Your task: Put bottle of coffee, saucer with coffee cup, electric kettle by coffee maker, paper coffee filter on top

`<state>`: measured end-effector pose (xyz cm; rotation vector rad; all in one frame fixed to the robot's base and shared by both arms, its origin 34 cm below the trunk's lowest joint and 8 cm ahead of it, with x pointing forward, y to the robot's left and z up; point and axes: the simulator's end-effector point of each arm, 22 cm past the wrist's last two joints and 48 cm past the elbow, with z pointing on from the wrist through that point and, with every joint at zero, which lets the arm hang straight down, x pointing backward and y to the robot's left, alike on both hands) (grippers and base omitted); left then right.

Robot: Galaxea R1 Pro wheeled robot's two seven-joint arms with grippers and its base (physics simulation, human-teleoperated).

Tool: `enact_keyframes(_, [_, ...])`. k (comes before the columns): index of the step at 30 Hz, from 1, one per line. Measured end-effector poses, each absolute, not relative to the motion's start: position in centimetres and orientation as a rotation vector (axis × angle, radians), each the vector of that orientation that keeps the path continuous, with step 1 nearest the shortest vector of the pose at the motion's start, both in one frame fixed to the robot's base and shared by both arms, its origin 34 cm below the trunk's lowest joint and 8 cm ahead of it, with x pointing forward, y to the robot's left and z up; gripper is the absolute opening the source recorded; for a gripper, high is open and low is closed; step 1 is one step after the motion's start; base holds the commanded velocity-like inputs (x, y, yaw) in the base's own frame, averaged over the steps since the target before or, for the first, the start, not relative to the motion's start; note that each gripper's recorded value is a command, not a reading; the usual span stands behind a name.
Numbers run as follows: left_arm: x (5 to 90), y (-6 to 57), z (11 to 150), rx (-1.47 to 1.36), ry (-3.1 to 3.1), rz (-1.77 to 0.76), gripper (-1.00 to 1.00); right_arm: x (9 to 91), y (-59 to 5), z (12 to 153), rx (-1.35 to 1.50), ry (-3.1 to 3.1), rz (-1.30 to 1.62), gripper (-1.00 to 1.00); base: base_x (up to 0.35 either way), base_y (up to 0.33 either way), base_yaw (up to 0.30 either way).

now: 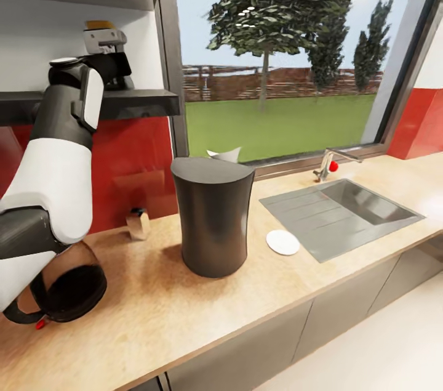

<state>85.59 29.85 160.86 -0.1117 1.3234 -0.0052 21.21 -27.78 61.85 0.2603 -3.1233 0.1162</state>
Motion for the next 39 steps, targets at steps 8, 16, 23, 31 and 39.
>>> enact_keyframes(8, [84.6,29.1,162.1,-0.108,1.315,-0.018,-1.0,21.3,-27.7,61.8,0.269,-3.127,0.116,1.0,0.0,0.0,-0.034])
enact_keyframes(16, [84.2,28.4,163.4,-0.102,1.296,-0.025,-1.0,21.3,-27.8,61.9,0.271,-3.128,0.117,1.0,0.0,0.0,-0.001])
enact_keyframes(23, [83.7,28.1,164.2,-0.099,1.272,-0.025,-1.0,21.4,-27.8,61.8,0.265,-3.129,0.116,1.0,-0.076,-0.007,0.0])
enact_keyframes(31, [83.5,27.9,164.4,-0.098,1.269,-0.025,-1.0,21.4,-27.8,61.8,0.261,-3.129,0.116,1.0,-0.224,-0.136,0.0])
enact_keyframes(39, [83.5,27.6,164.3,-0.086,1.271,-0.017,-1.0,21.4,-27.8,61.8,0.261,-3.129,0.116,1.0,-0.235,-0.171,-0.011])
